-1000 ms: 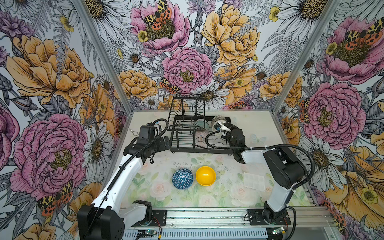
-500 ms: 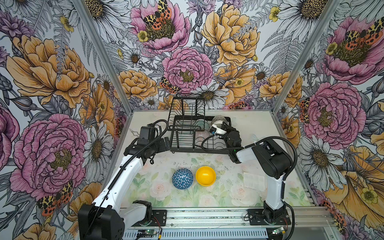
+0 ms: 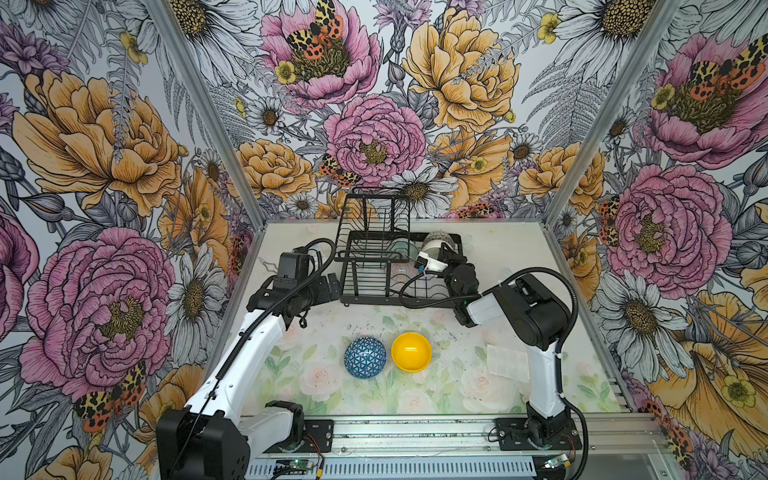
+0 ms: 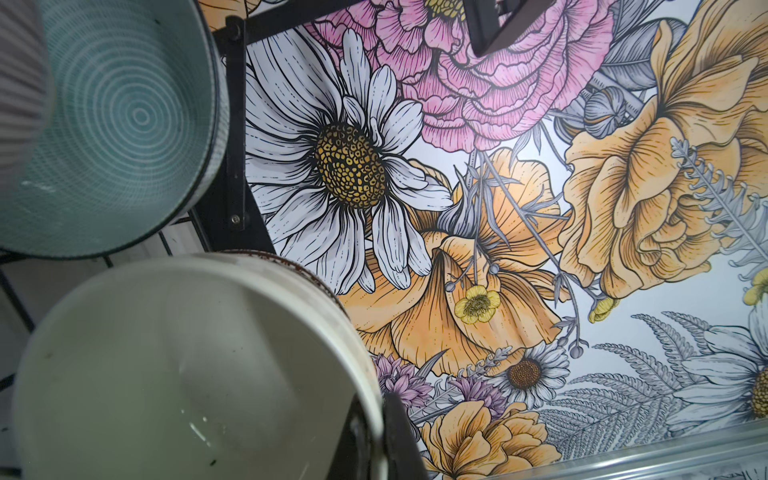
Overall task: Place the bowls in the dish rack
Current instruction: 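Lower the cream bowl into the rack slots beside the brown-patterned bowl with the right gripper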
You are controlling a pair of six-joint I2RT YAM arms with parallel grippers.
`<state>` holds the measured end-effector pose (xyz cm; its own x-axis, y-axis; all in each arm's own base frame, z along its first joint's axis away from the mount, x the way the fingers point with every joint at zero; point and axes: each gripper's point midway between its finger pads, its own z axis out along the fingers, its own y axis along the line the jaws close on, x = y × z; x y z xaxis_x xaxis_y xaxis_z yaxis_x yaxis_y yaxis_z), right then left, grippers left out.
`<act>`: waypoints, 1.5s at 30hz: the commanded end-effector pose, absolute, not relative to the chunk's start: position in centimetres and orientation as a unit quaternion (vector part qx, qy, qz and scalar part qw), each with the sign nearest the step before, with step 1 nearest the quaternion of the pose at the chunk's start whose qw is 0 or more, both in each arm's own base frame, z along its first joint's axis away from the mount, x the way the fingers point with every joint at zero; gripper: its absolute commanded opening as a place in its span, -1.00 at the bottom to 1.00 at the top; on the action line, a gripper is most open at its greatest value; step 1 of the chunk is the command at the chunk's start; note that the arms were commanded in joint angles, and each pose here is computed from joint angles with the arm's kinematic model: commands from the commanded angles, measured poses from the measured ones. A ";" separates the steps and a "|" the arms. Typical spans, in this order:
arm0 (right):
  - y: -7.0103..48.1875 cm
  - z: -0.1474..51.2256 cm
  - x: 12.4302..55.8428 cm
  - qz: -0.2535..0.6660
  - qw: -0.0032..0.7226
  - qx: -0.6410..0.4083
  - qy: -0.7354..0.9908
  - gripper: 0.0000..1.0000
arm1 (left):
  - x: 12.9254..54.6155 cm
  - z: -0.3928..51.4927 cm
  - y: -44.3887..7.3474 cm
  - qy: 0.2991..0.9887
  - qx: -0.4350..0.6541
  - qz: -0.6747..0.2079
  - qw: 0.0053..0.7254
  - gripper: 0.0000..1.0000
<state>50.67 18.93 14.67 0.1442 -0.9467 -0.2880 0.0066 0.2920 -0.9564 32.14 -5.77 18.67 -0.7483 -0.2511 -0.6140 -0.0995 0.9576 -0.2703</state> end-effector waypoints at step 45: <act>19.0 17.4 51.8 -0.451 0.628 -0.402 0.491 -1.00 | 31.8 18.6 -5.0 0.924 -0.098 -0.121 0.349 0.97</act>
